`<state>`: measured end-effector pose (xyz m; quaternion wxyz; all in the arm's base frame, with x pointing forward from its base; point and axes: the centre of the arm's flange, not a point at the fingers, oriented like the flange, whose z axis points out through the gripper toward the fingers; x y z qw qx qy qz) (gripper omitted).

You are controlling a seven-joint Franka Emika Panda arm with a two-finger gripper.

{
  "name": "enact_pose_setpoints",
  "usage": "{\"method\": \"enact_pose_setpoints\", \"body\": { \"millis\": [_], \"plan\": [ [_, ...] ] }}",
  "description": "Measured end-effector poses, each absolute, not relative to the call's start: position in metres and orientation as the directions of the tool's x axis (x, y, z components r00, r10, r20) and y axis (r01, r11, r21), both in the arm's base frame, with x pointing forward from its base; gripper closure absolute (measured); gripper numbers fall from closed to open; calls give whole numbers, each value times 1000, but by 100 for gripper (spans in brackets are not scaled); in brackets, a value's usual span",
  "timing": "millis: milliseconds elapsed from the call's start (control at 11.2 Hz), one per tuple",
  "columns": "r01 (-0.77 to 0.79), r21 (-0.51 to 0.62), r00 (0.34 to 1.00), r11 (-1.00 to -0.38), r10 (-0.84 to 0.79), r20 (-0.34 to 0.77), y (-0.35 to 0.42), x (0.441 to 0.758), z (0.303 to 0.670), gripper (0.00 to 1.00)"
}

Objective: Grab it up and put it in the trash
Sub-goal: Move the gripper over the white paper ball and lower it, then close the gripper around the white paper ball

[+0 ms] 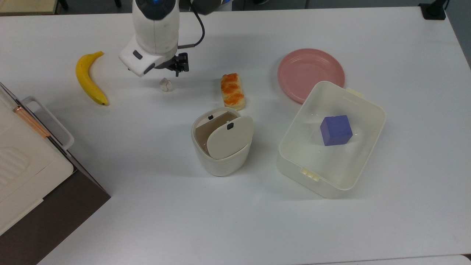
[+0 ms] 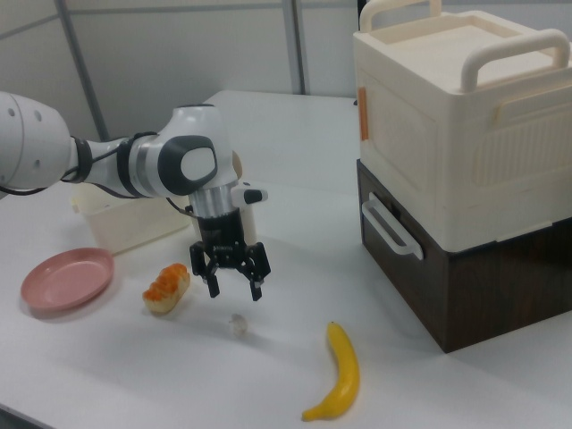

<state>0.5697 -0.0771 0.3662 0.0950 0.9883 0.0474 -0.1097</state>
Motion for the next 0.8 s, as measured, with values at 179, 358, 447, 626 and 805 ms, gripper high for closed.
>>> {"method": "enact_pose_setpoints", "body": {
  "millis": [179, 358, 447, 626, 805],
  "plan": [
    [136, 200, 964, -970, 84, -251, -80, 570, 354, 0],
    [158, 223, 958, -962, 95, -269, -84, 571, 347, 0],
    [163, 222, 956, -961, 98, -276, -84, 571, 344, 0],
    [187, 230, 948, -955, 113, -299, -85, 570, 334, 1],
    [207, 230, 934, -951, 123, -335, -84, 567, 315, 8]
  ]
}}
